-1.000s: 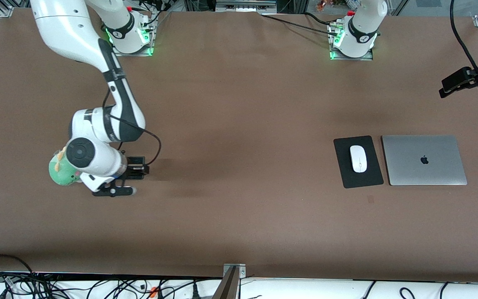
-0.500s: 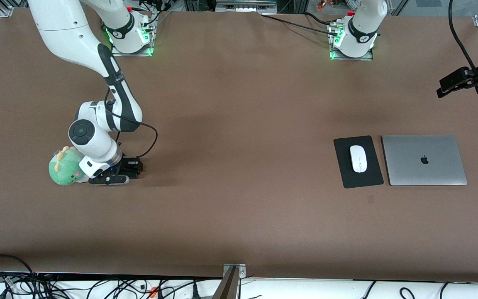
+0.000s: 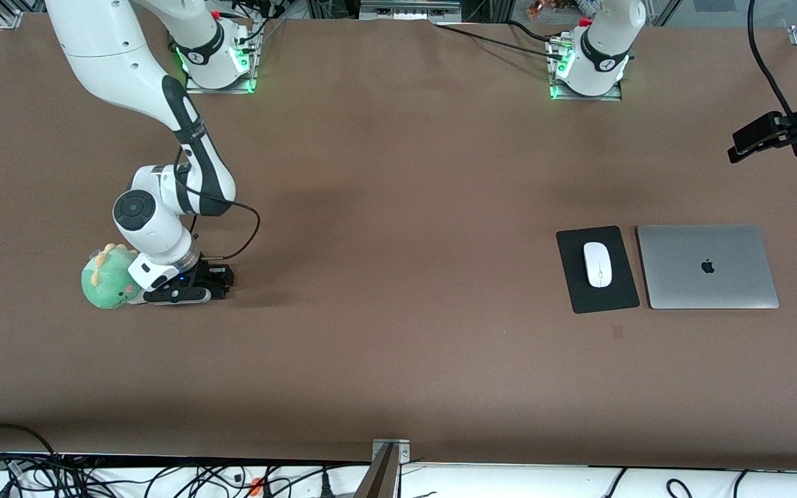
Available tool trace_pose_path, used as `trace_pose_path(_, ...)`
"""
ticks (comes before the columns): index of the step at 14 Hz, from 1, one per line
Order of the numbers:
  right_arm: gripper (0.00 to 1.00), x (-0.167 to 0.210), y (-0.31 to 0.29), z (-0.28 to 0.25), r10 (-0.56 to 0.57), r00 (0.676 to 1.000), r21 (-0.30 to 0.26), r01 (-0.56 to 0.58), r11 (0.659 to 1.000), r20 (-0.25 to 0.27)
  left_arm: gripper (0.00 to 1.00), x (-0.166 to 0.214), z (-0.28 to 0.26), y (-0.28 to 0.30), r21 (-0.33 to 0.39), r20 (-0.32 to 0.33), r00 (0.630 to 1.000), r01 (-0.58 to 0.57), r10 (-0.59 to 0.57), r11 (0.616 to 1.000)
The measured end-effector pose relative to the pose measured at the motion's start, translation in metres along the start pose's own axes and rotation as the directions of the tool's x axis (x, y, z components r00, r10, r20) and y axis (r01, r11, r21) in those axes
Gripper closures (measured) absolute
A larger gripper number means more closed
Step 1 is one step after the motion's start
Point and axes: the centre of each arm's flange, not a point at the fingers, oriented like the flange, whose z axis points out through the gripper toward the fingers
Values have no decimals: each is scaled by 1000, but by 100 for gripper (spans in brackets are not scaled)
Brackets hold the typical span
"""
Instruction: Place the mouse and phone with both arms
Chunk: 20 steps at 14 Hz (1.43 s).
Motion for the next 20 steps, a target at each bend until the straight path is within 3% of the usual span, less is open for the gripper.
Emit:
trace_pose_path(2, 1, 1, -2, -2, -3, 1000, 3, 3, 1000, -6, 0, 0, 0, 0, 0, 0, 1000, 0, 0, 1000)
trace_pose_path(4, 0, 4, -3, -6, -4, 1000, 7, 4, 1000, 12, 0, 0, 0, 0, 0, 0, 1000, 0, 0, 1000)
trace_pose_path(6, 0, 15, -7, -19, -5, 998, 16, 4, 1000, 70, 0, 0, 0, 1, 0, 0, 1000, -1, 1, 1000)
trace_pose_path(9, 0, 49, -5, -67, 38, 986, 75, -50, 996, 160, 0, 0, 0, 1, 0, 0, 1000, -2, 2, 1000)
trace_pose_path(11, 0, 66, 6, -98, 32, 981, 103, -53, 993, 193, 0, 0, 0, 1, 0, 0, 1000, -2, 2, 1000)
trace_pose_path(16, 0, 83, 40, -182, 44, 980, 138, -72, 988, 194, 0, 0, 0, 1, 0, 1, 1000, -2, 2, 1000)
trace_pose_path(20, 0, 66, 74, -271, 62, 975, 160, -98, 982, 212, 0, 0, 1, 1, 0, 1, 1000, -2, 2, 1000)
